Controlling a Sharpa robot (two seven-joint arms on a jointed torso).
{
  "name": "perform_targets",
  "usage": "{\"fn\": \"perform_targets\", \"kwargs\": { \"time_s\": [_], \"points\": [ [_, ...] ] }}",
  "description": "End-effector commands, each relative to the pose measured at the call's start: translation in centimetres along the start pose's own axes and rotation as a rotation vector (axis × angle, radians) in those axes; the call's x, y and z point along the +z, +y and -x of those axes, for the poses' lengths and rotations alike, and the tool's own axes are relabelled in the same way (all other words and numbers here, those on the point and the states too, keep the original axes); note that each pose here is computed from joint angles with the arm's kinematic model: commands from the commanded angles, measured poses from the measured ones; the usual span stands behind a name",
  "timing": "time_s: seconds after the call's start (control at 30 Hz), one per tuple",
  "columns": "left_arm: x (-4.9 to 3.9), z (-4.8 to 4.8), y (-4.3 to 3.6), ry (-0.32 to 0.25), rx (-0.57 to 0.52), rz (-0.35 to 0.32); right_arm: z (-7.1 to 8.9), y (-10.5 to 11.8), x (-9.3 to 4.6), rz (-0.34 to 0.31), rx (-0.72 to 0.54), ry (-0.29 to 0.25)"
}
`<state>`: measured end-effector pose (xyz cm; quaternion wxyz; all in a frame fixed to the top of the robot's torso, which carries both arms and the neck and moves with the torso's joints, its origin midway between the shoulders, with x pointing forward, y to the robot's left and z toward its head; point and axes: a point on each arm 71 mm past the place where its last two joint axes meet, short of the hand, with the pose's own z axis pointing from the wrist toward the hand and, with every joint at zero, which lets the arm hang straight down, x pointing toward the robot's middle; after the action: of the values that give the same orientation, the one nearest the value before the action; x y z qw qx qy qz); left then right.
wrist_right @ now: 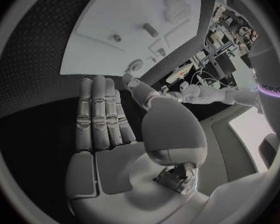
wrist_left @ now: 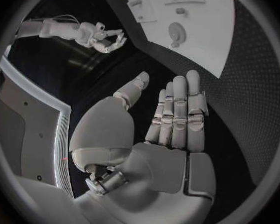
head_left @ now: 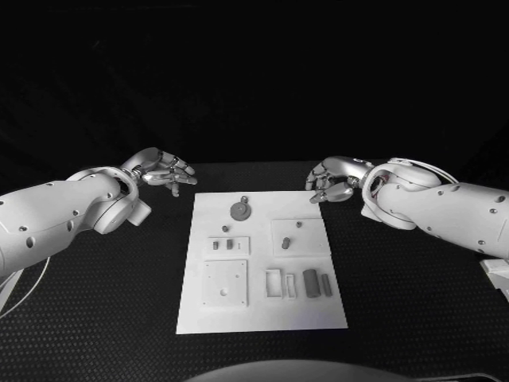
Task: Assemble the parts on the task board
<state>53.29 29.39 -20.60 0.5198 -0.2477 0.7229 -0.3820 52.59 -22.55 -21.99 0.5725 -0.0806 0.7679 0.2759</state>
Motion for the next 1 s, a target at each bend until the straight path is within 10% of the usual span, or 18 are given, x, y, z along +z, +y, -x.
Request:
{"fn": "perform_targets", "kwargs": {
  "time_s": [0.03, 1.0],
  "points": [
    [0.05, -0.44, -0.52, 0.028, -0.119, -0.036, -0.8, -0.1, -0.2, 0.031, -0.100, -0.001],
    [0.10, -0.96, -0.84, 0.041, -0.121, -0.040, -6.2, 1.4, 0.4, 0.038, -0.204, -0.036]
  ]
}}
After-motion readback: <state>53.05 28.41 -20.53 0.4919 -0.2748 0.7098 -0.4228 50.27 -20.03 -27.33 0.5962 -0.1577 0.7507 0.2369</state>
